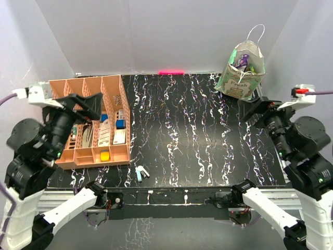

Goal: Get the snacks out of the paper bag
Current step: Move the paper bag to the center of the board.

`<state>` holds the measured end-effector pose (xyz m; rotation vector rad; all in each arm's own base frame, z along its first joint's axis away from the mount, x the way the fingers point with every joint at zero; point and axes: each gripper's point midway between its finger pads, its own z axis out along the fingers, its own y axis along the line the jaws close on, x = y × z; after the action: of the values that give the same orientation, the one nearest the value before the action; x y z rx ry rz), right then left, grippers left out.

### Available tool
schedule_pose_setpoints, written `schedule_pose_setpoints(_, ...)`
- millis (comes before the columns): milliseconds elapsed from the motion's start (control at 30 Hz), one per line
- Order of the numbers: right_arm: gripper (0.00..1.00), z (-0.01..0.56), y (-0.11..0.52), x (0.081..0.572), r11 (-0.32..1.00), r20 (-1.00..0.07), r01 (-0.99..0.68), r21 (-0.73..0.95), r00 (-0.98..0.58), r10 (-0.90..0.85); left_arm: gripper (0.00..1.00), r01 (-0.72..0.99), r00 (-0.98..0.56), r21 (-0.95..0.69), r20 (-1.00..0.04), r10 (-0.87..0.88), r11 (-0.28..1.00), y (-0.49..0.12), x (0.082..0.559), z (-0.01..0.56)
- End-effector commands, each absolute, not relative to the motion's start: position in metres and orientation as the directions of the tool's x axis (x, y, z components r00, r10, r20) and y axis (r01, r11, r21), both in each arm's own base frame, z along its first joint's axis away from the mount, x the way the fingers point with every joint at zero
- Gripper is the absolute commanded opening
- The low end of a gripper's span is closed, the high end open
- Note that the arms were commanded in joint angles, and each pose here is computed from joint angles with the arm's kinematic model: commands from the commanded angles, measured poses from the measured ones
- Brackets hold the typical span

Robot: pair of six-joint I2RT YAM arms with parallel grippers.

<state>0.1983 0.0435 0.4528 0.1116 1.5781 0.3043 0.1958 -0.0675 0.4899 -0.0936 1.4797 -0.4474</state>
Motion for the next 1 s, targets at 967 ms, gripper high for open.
schedule_pose_setpoints(967,0.98,0.342,-0.020,0.338,0.929,-0.972,0.360,-0.085,-0.235,0.003,0.98,0.777,-0.260,-0.329,-0.944,-0.202,0.537,-0.234,0.280,0.403)
